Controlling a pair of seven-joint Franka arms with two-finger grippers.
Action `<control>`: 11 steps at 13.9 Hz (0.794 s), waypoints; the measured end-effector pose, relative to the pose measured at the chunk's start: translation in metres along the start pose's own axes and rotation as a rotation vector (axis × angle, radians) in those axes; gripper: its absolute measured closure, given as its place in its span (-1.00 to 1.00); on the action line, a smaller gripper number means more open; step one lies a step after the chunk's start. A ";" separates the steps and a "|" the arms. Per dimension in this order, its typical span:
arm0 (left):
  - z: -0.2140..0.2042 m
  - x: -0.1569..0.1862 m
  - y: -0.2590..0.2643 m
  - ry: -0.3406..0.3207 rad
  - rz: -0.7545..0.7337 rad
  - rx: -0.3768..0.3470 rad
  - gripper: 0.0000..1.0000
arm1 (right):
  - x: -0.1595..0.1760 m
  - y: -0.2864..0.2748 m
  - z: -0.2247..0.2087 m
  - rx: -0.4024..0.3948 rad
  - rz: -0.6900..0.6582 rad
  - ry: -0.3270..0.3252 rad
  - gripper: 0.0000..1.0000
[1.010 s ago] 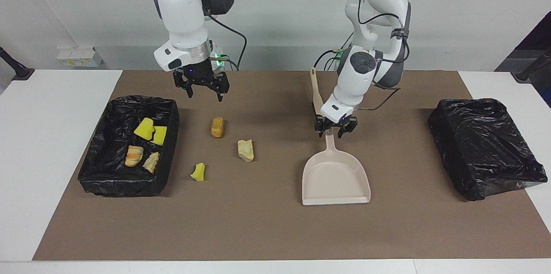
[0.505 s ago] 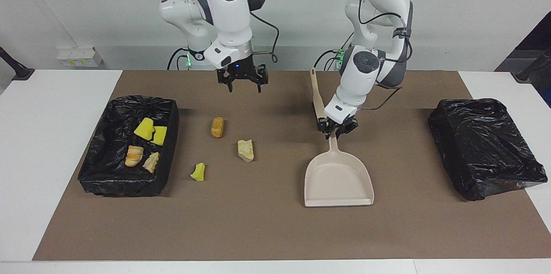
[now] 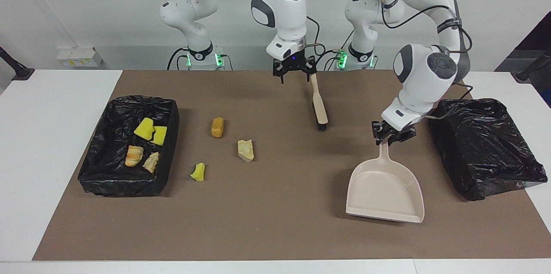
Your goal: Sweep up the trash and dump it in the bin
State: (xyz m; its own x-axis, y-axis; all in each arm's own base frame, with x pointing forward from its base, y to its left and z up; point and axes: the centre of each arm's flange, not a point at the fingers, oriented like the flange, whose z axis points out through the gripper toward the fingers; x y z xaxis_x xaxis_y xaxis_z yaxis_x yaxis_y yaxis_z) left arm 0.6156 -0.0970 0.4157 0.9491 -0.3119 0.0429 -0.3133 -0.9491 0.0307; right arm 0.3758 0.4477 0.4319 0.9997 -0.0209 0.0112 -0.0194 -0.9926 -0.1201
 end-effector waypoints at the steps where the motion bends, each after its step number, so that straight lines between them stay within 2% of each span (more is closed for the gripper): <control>1: 0.002 -0.001 -0.013 -0.007 0.076 0.023 0.37 | -0.015 -0.017 0.019 0.000 -0.013 -0.009 -1.00; 5: 0.006 -0.012 -0.061 -0.041 0.335 0.040 0.37 | -0.051 -0.055 0.081 -0.017 -0.047 -0.009 -1.00; 7: 0.006 -0.019 -0.084 -0.047 0.481 0.037 0.37 | -0.064 -0.062 0.094 -0.032 -0.072 -0.025 -0.96; 8: 0.006 -0.021 -0.091 -0.048 0.517 0.035 0.37 | -0.070 -0.065 0.099 -0.039 -0.084 -0.030 -0.87; 9: 0.006 -0.022 -0.094 -0.049 0.537 0.035 0.37 | -0.073 -0.066 0.101 -0.045 -0.092 -0.031 -0.87; 11: 0.006 -0.022 -0.095 -0.054 0.558 0.040 0.37 | -0.072 -0.065 0.101 -0.048 -0.094 -0.029 -0.49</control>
State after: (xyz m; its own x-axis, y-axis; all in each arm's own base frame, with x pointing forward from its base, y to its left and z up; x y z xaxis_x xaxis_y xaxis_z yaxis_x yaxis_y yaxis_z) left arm 0.6244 -0.0004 0.4063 0.6403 -0.7681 -0.0094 -0.7681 -0.6400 -0.0201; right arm 0.3060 0.5263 0.3386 0.9971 0.0757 -0.0082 0.0749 -0.9946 -0.0724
